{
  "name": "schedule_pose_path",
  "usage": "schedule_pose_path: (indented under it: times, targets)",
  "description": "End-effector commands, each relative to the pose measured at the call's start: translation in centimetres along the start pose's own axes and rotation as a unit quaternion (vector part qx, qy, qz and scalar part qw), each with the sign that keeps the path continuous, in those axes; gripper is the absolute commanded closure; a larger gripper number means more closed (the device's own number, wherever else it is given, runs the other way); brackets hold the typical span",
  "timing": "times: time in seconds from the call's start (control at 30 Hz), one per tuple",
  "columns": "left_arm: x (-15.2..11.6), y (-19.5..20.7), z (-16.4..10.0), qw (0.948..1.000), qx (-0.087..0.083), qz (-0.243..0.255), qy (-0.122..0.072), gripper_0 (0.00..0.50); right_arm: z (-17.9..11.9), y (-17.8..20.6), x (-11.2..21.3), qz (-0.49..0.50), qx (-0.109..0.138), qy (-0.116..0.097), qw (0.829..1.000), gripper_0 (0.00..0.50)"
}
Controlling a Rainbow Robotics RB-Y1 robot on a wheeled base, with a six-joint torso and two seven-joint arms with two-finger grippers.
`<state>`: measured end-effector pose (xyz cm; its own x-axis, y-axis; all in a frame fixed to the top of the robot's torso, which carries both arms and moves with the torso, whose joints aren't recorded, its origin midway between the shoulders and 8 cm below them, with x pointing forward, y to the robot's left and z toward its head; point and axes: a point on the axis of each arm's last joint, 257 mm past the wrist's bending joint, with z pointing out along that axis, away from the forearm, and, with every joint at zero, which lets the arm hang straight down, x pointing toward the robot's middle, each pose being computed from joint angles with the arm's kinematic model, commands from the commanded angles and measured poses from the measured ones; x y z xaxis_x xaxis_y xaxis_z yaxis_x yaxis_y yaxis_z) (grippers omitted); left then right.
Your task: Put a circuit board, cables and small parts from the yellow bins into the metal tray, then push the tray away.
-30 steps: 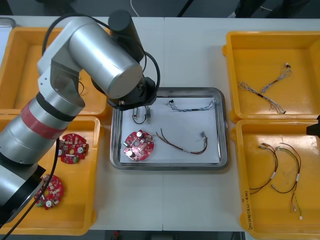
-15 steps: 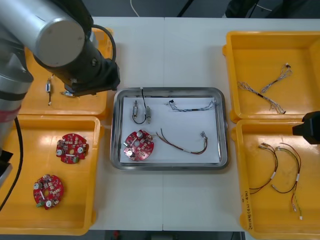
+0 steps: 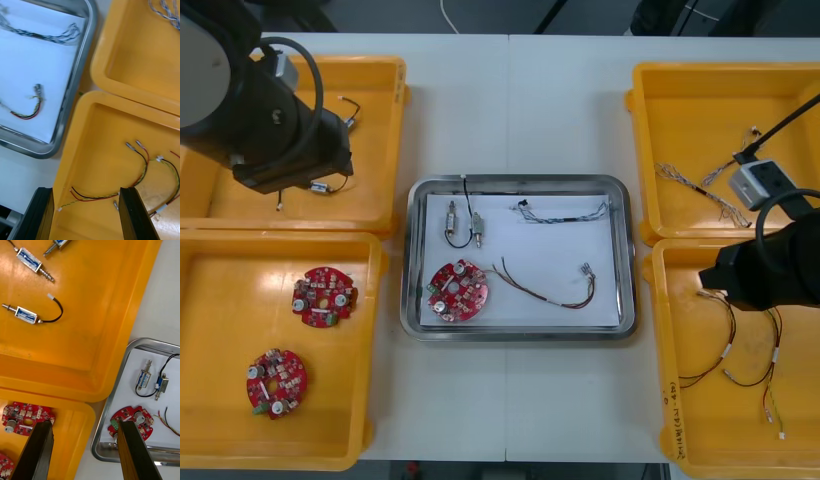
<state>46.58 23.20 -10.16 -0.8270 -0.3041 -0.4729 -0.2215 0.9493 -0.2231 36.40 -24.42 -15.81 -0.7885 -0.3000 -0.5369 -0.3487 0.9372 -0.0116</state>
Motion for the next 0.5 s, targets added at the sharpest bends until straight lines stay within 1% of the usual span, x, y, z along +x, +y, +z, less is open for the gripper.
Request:
schedule_pose_path:
  times: [0.03,0.13,0.23,0.33,0.4,0.5]
  targets:
    - [-0.5,3.7,-2.1,0.9991,-0.013,0.039,-0.014,0.000,-0.4,3.0,-1.1,-0.057,-0.013,-0.001,0.998,0.000]
    - [-0.3,5.1,-2.7,0.9988,-0.018,0.042,-0.016,0.000,0.0,4.7,-1.3,-0.088,-0.023,0.005,0.996,0.000]
    - [-0.1,6.2,-3.2,0.9979,-0.021,0.058,-0.021,0.000,0.3,6.4,-1.6,-0.120,-0.032,0.009,0.992,0.000]
    - [0.5,7.5,-3.6,0.9973,-0.023,0.067,-0.020,0.000,0.9,8.3,-1.3,-0.155,-0.043,0.021,0.987,0.000]
    - [1.0,8.5,-3.9,0.9969,-0.023,0.074,-0.019,0.000,1.4,9.5,-1.0,-0.180,-0.049,0.032,0.982,0.000]
    - [1.6,9.6,-4.1,0.9966,-0.023,0.077,-0.019,0.000,2.0,10.8,-0.6,-0.210,-0.050,0.043,0.976,0.000]
